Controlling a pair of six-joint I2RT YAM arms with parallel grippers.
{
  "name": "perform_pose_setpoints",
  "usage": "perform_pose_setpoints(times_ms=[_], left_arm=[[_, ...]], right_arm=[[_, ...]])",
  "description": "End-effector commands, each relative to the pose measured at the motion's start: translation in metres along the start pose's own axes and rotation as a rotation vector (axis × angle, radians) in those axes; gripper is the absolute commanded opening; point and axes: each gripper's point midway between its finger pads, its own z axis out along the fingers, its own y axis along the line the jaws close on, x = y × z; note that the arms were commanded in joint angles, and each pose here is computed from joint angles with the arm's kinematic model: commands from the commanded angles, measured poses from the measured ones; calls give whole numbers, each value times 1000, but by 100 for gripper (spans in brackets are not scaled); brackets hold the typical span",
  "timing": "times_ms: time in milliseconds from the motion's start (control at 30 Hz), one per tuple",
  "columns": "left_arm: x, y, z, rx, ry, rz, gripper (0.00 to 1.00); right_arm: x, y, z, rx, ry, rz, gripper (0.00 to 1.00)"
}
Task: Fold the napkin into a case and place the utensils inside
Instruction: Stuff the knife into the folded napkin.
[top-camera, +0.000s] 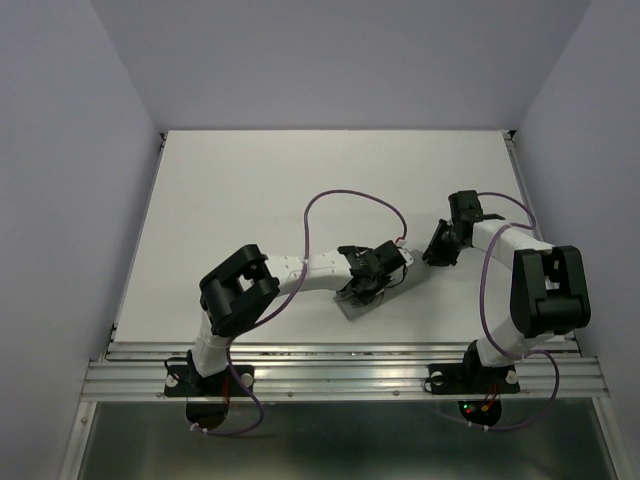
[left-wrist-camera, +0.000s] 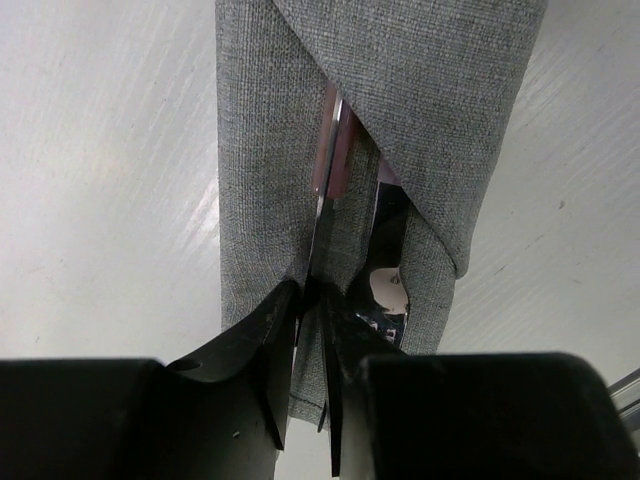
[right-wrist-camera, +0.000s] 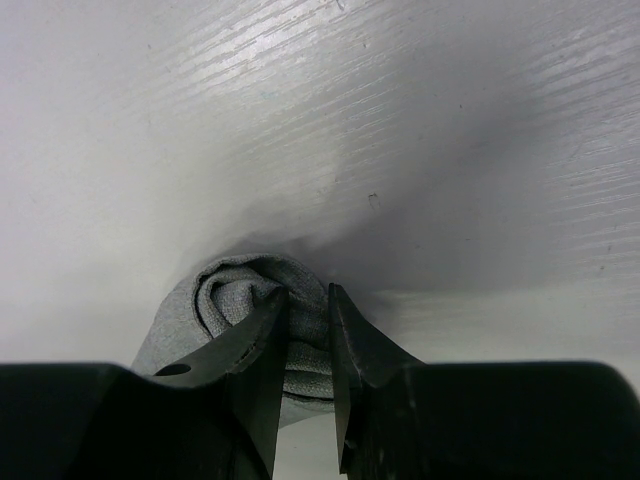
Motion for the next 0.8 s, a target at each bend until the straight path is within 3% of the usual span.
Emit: perform_pose_setpoints(times_ms=[0, 533, 667, 767], left_arm=[[-19, -13, -4, 59, -40, 7, 26], [-29, -22, -1, 112, -35, 29, 22], [-30, -19, -5, 94, -37, 22, 36], [-32, -15, -10, 79, -48, 16, 38]], right_arm=[[-3, 6, -7, -41, -20, -6, 28], [1, 1, -4, -25, -13, -6, 28], [-1, 0, -5, -17, -23, -8, 28], [-5, -2, -9, 5, -40, -3, 28]])
